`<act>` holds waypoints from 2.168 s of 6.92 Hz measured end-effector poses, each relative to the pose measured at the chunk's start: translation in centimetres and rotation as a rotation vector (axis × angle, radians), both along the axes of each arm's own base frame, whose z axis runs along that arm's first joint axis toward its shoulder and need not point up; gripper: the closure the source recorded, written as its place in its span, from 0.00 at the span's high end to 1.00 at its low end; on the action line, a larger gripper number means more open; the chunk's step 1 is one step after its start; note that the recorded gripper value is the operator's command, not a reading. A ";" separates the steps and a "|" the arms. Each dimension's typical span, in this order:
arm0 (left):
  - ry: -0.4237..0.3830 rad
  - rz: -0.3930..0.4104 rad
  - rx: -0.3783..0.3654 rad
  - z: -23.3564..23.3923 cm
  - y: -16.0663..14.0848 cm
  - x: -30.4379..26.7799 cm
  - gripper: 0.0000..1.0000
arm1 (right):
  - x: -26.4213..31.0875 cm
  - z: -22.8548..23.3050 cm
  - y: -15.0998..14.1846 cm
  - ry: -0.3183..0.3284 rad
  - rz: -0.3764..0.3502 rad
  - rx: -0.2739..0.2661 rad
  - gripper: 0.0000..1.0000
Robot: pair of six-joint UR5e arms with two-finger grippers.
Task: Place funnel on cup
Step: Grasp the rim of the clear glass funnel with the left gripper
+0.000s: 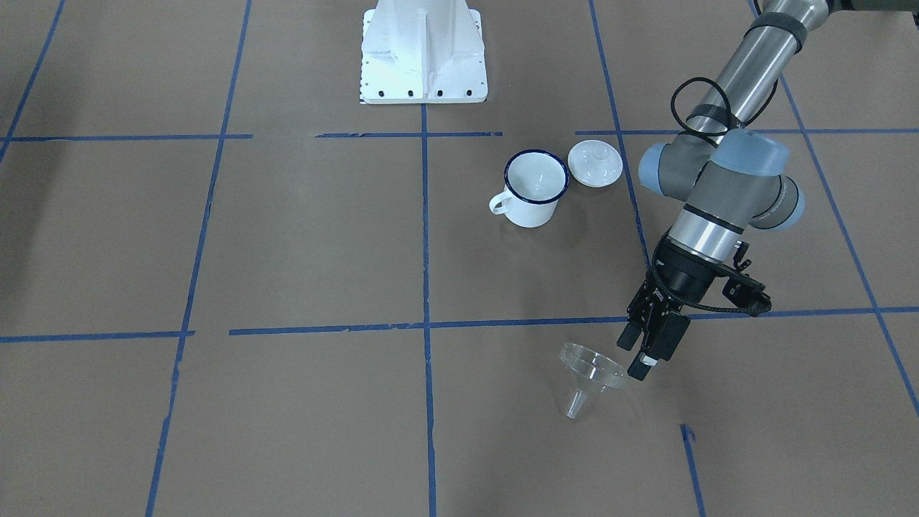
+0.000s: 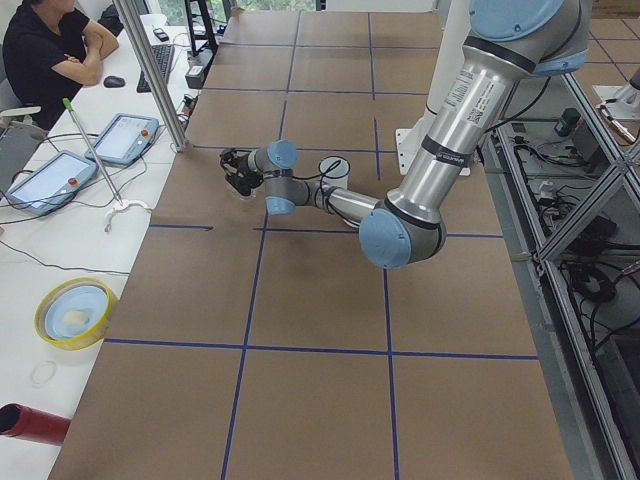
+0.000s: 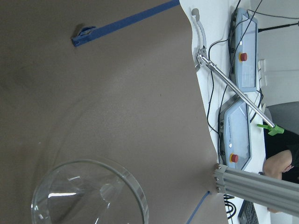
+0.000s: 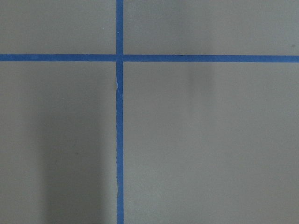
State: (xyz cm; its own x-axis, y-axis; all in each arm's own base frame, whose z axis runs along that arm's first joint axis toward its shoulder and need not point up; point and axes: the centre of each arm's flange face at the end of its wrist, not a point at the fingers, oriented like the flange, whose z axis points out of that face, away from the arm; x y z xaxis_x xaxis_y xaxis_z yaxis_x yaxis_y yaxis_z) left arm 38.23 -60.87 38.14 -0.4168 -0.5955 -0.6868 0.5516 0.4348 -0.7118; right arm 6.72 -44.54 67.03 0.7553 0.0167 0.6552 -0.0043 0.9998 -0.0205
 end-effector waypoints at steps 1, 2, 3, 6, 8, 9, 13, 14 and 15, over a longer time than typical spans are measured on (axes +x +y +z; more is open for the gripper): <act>0.004 -0.003 -0.004 0.1 -0.4 0.9 1.00 | 0.0 0.0 0.0 0.000 0.000 0.000 1.00; 0.004 -0.007 -0.008 0.1 -0.7 1.6 1.00 | 0.0 0.0 0.0 0.000 0.000 0.000 1.00; 0.001 -0.009 -0.011 0.2 -0.7 2.1 0.94 | 0.0 0.0 0.0 0.000 0.000 0.000 1.00; -0.006 -0.012 -0.015 1.1 -0.9 2.9 0.70 | 0.0 0.0 0.0 0.000 0.000 0.000 1.00; -0.010 -0.012 -0.020 1.6 -1.3 3.5 0.36 | 0.0 0.0 0.0 0.000 0.000 -0.001 1.00; -0.011 -0.012 -0.020 1.6 -1.3 3.6 0.22 | 0.0 0.0 0.0 0.000 0.000 -0.001 1.00; -0.003 -0.012 -0.007 0.9 -1.3 3.5 0.00 | 0.0 0.0 0.0 0.000 0.000 -0.001 1.00; 0.017 -0.024 0.021 -0.9 -1.5 2.3 0.00 | 0.0 0.0 0.0 0.000 0.000 -0.001 1.00; 0.042 -0.039 0.054 -3.8 -1.6 0.4 0.00 | 0.0 0.0 0.0 0.000 0.000 -0.001 1.00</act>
